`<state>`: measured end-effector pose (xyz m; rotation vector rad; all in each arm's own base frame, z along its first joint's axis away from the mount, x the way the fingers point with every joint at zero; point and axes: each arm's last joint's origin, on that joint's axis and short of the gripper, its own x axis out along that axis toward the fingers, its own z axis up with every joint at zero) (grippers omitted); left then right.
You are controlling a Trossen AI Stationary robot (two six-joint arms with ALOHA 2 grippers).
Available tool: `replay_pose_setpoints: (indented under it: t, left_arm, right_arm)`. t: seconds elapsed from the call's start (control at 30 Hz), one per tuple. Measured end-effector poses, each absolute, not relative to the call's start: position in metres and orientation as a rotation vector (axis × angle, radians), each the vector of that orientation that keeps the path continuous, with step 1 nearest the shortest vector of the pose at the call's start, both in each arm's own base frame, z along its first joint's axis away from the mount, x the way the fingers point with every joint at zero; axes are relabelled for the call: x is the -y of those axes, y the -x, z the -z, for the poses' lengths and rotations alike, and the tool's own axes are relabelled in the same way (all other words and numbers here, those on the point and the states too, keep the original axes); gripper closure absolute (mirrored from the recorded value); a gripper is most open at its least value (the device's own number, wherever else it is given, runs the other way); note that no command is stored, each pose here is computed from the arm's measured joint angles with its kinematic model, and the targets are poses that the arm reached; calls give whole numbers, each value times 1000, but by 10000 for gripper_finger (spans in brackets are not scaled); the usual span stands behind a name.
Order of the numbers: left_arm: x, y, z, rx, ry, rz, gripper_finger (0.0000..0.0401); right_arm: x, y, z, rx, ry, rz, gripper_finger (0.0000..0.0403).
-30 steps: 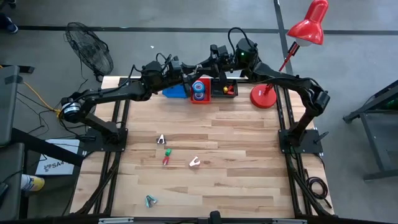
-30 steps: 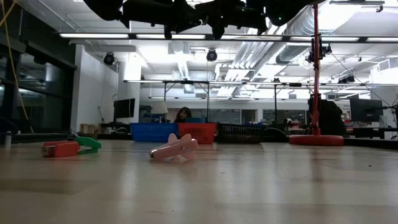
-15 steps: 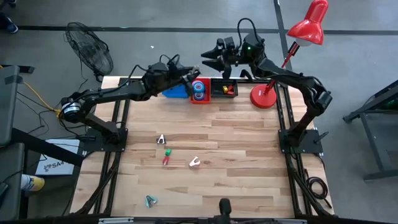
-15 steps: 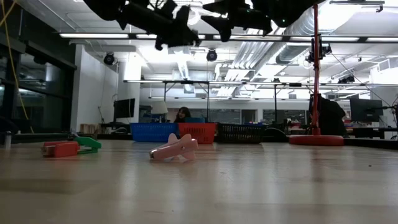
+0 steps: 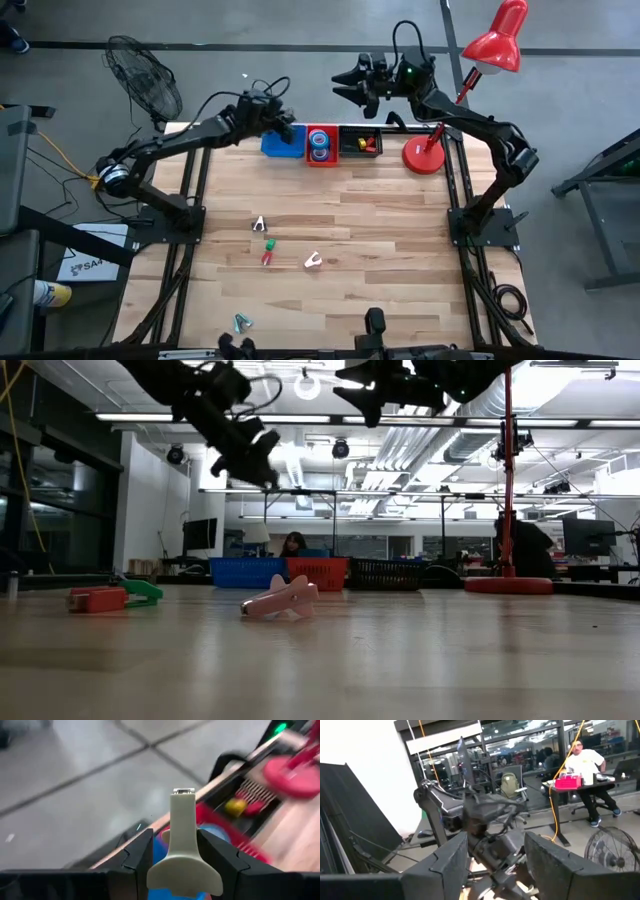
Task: Pick and place Stapler, Stapler remover, tape
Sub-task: Put the gray staple remover into the blue basket, then put the black staple remover into the blue basket
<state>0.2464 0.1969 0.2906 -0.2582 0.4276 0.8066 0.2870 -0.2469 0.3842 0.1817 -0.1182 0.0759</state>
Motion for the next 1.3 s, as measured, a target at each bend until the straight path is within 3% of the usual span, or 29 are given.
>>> replay_pose_setpoints:
  t: [0.3,0.9,1.13,1.3]
  left_arm:
    - [-223,-223,-257,-669,373,-806,266]
    - [-246,-240,-195,-775,580,-799,264]
    - [-246,-240,-195,-775,582,-800,184]
    - [-245,-241,-195,-776,582,-797,164]
  right_arm:
    - [248,-287,-379,82,-180,-65,213]
    - [249,-287,-376,51,-182,-59,213]
    - [249,-287,-375,47,-179,-58,213]
    - [249,-287,-375,47,-179,-58,213]
